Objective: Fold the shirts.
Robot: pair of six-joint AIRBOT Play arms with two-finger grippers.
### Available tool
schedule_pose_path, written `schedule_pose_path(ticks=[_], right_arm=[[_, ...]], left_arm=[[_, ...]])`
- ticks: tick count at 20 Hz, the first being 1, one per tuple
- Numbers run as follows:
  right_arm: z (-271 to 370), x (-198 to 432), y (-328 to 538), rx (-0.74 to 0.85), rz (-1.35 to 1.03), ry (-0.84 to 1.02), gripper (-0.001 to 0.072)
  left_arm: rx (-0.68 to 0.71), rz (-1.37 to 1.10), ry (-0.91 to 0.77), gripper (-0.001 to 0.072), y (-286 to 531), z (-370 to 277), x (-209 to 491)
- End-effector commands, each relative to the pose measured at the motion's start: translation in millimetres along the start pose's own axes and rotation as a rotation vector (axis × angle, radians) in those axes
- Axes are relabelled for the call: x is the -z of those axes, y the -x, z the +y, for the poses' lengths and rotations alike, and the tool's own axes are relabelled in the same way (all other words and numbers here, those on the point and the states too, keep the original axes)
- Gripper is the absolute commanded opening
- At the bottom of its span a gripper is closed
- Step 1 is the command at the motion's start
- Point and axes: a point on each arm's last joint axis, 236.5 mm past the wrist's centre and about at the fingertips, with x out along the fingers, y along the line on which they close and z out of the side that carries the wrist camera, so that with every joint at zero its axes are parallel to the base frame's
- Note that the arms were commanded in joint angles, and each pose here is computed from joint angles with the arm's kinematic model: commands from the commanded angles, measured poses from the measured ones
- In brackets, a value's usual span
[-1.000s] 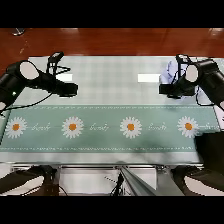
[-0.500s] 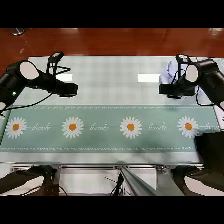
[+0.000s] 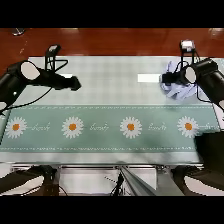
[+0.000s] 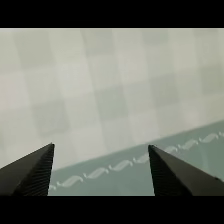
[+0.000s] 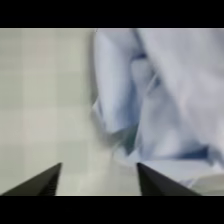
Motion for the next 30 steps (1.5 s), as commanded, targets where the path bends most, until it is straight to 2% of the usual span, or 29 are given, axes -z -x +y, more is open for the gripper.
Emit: schedule_pose_path(ticks=[1, 4, 6, 10, 11, 12, 13, 14, 15, 18, 20, 22, 24, 28, 30], right_arm=[[-51, -56, -12, 0.120, -0.222, -0.063, 0.0631], [-110, -35, -60, 0.169, -0.120, -0.286, 0.0631], [-128, -10, -98, 0.137, -0.007, -0.400, 0.0631], [-112, 14, -150, -0.008, 0.166, -0.500, 0.0625], [-110, 21, -156, -0.014, 0.208, -0.500, 0.0612], [-104, 28, -159, -0.025, 0.260, -0.489, 0.0571], [-96, 36, -158, -0.054, 0.315, -0.459, 0.0385], [-88, 40, -153, -0.090, 0.354, -0.431, 0.0141], [-86, 33, -142, -0.121, 0.361, -0.414, 0.0030], [-88, -69, -70, -0.218, 0.110, -0.347, 0.0029], [-87, -148, 17, -0.252, -0.151, -0.256, 0.0029], [-79, -194, 125, -0.259, -0.379, -0.156, 0.0029], [-72, -215, 223, -0.272, -0.585, -0.110, 0.0029], [-53, -215, 367, -0.290, -0.849, 0.010, 0.0029], [-38, -205, 404, -0.322, -0.902, 0.050, 0.0029]], left_arm=[[-0.109, -0.247, -0.091, 0.0705, 6, 25, -59], [-0.124, -0.336, -0.086, 0.0704, 10, 31, -79], [-0.123, -0.313, -0.084, 0.0704, 4, 32, -74], [-0.111, -0.162, -0.074, 0.0704, -12, 33, -40], [-0.106, -0.108, -0.071, 0.0704, -16, 33, -27], [-0.100, -0.048, -0.068, 0.0704, -19, 32, -13], [-0.092, 0.017, -0.064, 0.0704, -19, 31, 2], [-0.080, 0.101, -0.058, 0.0703, -18, 29, 22], [-0.068, 0.214, -0.055, 0.0703, -14, 27, 49], [-0.060, 0.549, -0.038, 0.0703, 15, 31, 124], [-0.061, 0.625, 0.019, 0.0703, 35, 31, 144], [-0.040, 0.547, 0.048, 0.0703, 51, 19, 140], [0.013, 0.372, 0.047, 0.0704, 72, -3, 126], [0.201, 0.049, 0.121, 0.0704, 116, -60, 116], [0.232, -0.070, 0.120, 0.0703, 123, -68, 119]])
